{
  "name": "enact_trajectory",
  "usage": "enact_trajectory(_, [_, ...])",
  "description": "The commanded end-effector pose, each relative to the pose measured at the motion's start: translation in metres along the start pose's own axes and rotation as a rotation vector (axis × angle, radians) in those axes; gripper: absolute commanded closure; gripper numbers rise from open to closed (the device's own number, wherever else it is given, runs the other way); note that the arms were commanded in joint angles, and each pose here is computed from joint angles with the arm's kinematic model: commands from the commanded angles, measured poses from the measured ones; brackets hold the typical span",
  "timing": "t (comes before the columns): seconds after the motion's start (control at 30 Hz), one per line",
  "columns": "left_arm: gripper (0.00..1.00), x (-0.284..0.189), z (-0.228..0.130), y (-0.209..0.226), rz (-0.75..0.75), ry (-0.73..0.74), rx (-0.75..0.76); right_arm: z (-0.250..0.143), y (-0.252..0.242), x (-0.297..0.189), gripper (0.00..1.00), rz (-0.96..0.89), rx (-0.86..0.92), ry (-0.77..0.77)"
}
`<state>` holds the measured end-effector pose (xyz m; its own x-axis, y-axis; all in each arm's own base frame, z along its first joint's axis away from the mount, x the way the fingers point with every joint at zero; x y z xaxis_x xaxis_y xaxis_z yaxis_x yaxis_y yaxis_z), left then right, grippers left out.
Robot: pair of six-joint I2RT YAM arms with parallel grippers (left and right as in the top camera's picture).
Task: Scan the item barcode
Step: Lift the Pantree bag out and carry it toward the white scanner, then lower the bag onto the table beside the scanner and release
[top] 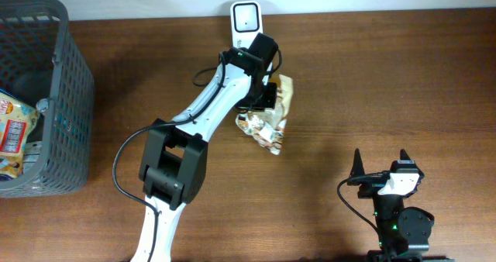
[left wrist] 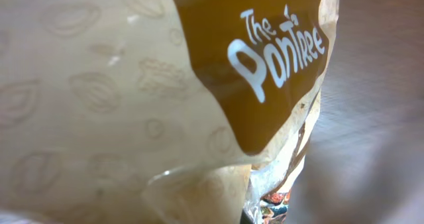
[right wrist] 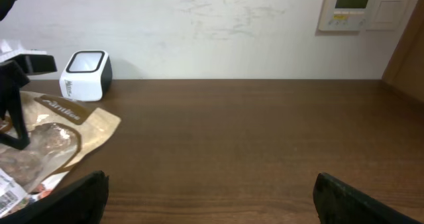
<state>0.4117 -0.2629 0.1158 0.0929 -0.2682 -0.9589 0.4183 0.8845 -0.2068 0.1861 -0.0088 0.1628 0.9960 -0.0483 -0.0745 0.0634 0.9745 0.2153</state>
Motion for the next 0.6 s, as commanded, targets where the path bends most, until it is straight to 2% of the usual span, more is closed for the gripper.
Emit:
enact_trajectory(0.0, [0.92, -0.002, 0.003, -0.015, -0.157, 0.007, -0.003, -0.003, -0.001, 0.0, 0.02, -0.004, -0.002, 0.005])
enact_trajectory(0.03, [0.89, -0.002, 0.003, -0.015, -0.158, 0.007, -0.003, -0.003, -0.001, 0.0, 0.02, -0.004, -0.002, 0.005])
enact_trajectory(0.13, [0.51, -0.002, 0.003, -0.015, -0.149, 0.006, -0.003, -0.003, -0.001, 0.0, 0.02, -0.004, -0.002, 0.005])
enact_trajectory(0.17, [0.34, -0.001, 0.003, -0.013, -0.13, 0.003, 0.0, -0.003, -0.001, 0.0, 0.02, -0.004, -0.002, 0.005])
enact_trajectory(0.2, [0.21, -0.002, 0.003, -0.012, -0.127, 0.0, 0.012, -0.003, -0.001, 0.0, 0.02, -0.004, -0.002, 0.005])
enact_trajectory(0.23, [0.14, -0.004, 0.005, -0.011, -0.128, -0.006, 0.01, -0.003, -0.001, 0.0, 0.02, -0.004, -0.002, 0.005])
enact_trajectory(0.37, [0.16, -0.031, 0.02, 0.001, -0.123, -0.058, 0.016, -0.003, -0.001, 0.0, 0.02, -0.004, -0.002, 0.005])
enact_trajectory(0.43, [0.22, -0.055, 0.027, 0.012, -0.101, -0.086, 0.047, -0.003, -0.001, 0.0, 0.02, -0.004, -0.002, 0.005])
enact_trajectory(0.57, [0.28, -0.115, 0.033, 0.048, 0.111, -0.133, 0.048, -0.003, -0.001, 0.0, 0.02, -0.004, -0.002, 0.005])
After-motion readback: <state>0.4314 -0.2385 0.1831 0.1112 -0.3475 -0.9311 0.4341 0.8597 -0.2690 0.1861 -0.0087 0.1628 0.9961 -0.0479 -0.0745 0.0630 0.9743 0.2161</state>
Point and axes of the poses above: each gripper's point midway between its finger pads, its own x axis out along the fingers, its own y axis along the line the jaws close on, z = x × y, the point moved 6 cm from there along -x, back along the fingers, and after that the axes turned 13 degrees about x, right-handed, at the moved point
